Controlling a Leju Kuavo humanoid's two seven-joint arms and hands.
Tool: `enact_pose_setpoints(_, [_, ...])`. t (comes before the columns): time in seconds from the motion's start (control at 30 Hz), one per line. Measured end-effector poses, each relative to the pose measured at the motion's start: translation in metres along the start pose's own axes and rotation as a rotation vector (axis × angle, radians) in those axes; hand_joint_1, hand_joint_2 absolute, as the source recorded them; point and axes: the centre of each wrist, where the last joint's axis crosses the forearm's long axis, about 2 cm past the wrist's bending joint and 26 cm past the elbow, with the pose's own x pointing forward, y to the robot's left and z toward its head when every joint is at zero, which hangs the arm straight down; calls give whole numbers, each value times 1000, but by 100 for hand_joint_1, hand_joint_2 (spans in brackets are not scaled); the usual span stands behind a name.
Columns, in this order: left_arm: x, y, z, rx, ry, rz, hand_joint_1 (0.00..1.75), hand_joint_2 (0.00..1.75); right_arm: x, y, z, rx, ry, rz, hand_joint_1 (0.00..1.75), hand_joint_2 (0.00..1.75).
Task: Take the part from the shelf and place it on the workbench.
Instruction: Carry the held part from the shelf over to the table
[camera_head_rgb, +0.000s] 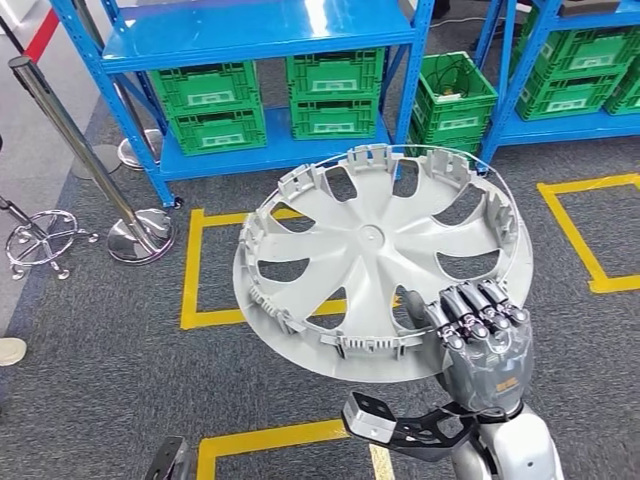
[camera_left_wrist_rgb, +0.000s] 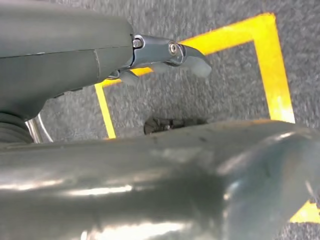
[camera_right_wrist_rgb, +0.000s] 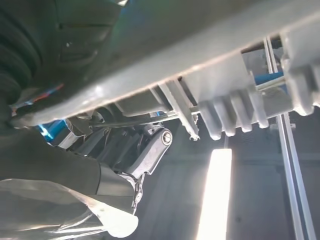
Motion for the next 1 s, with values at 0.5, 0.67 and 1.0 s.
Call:
enact_pose_setpoints(0.5, [2,-3,-1,-7,-5,2,0,0,-1,1,0,2,-2,2,175,175])
enact_pose_setpoints(0.67, [0,-2,0,-6,-1,2,0,0,-1,1,0,2,-2,2,175,175])
enact_pose_setpoints(1.0, [2,-3,-1,-8,-4,3,0,0,-1,1,1,5,-2,0,175,175])
